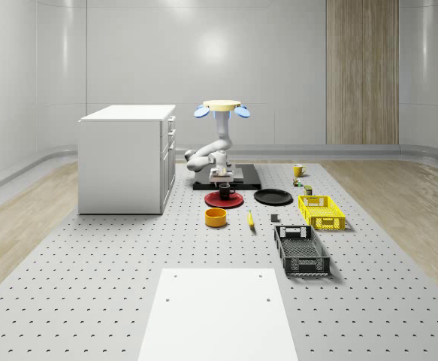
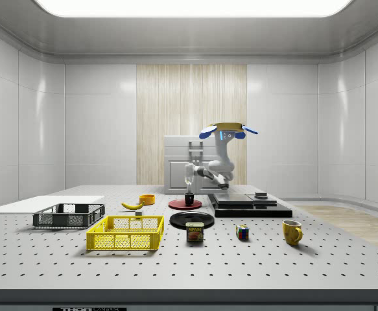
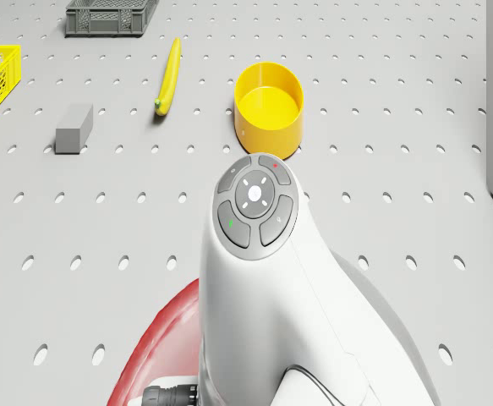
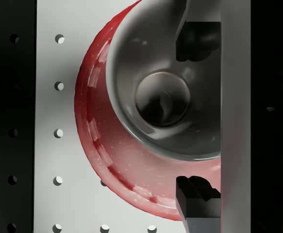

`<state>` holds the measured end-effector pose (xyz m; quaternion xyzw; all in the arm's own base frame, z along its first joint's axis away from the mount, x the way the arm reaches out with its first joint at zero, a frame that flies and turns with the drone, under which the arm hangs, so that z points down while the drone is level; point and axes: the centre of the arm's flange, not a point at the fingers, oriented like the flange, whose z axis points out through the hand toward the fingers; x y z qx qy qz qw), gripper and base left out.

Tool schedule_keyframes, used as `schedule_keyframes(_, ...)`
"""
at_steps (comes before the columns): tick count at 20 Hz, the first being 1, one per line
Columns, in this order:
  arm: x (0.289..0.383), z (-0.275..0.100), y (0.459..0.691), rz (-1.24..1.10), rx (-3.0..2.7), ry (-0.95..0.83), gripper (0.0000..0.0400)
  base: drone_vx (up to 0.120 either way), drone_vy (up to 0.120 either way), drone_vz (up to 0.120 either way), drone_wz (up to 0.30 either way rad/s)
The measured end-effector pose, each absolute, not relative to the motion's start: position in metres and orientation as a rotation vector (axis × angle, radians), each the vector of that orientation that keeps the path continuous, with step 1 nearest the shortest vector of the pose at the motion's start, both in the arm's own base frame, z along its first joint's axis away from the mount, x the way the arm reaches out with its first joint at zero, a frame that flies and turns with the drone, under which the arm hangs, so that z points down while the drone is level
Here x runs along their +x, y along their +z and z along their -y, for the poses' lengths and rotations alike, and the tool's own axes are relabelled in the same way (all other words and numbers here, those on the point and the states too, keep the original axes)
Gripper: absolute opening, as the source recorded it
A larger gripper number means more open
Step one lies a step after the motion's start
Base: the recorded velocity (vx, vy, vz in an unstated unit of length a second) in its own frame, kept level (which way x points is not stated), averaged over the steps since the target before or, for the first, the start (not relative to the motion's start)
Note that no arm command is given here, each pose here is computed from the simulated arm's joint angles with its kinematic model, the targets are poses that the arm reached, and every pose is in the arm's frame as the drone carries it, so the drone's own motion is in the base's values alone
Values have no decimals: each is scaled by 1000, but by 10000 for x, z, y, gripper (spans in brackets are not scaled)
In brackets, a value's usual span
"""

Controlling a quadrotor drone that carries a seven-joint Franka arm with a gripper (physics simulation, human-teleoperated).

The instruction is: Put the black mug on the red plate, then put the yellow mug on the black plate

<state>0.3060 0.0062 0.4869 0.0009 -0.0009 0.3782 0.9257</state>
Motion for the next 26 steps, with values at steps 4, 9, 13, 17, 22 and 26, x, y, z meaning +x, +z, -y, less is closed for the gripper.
schedule_keyframes(4,3063,-27,4750,2,1,780,386,0,0,120,0)
schedule_keyframes(9,3066,-7,4682,2,1,782,396,-40,80,120,0)
schedule_keyframes(13,3067,-1,4661,2,1,783,399,-120,120,10,0)
schedule_keyframes(17,3067,1,4653,2,1,784,399,-120,120,0,0)
schedule_keyframes(22,3068,2,4649,2,1,784,400,-120,120,0,0)
schedule_keyframes(26,3068,2,4648,2,1,784,400,-120,120,0,0)
